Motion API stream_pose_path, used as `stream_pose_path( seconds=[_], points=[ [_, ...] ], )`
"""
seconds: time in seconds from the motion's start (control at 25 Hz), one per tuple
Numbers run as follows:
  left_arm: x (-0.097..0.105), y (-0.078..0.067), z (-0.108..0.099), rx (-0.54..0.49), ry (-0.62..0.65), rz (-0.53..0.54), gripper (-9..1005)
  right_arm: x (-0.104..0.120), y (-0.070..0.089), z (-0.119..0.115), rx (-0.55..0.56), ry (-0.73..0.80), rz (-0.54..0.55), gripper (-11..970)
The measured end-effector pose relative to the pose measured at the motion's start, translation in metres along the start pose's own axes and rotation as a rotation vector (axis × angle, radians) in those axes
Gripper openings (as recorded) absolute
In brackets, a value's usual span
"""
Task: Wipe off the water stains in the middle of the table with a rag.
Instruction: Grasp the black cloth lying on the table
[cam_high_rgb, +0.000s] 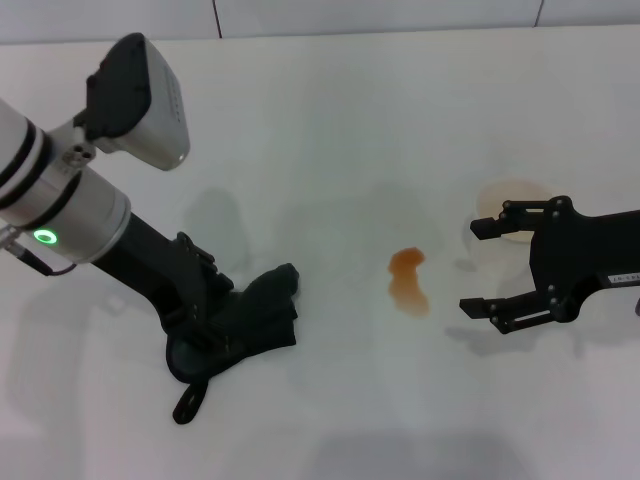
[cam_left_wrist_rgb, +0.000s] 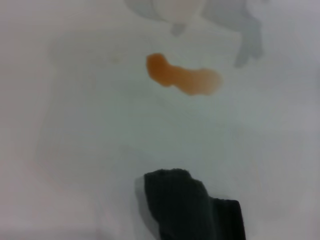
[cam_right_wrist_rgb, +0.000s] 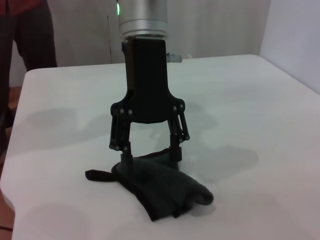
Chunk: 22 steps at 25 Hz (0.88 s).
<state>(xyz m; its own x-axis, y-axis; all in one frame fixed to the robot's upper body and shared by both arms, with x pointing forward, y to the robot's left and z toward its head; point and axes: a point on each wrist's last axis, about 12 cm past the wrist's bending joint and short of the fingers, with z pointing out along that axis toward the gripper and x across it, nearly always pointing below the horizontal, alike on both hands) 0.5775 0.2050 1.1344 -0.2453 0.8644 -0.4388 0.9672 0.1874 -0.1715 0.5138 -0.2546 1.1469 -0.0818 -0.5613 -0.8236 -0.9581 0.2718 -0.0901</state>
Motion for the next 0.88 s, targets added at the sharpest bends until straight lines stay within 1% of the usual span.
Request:
stream_pose_path(
  seconds=[0.12,0.32,0.72,0.88],
  points=[
    [0.0,-0.003,0.01,0.026,0.009,0.006,785,0.0,0.0,0.0,0.0,0.0,0.0,872],
    [0.001,-0.003,0.014,0.028,0.011,0.002,759,0.001,0.001,0.0,0.0,0.001,0.004,872],
    [0.004,-0.002,0.015,0.023,0.011,-0.003,753,0.005,0.002,0.001,-0.004,0.004,0.019,872],
    [0.004,-0.002,0.015,0.022,0.013,-0.002,730,0.005,0.002,0.001,-0.004,0.004,0.021,873]
  ],
)
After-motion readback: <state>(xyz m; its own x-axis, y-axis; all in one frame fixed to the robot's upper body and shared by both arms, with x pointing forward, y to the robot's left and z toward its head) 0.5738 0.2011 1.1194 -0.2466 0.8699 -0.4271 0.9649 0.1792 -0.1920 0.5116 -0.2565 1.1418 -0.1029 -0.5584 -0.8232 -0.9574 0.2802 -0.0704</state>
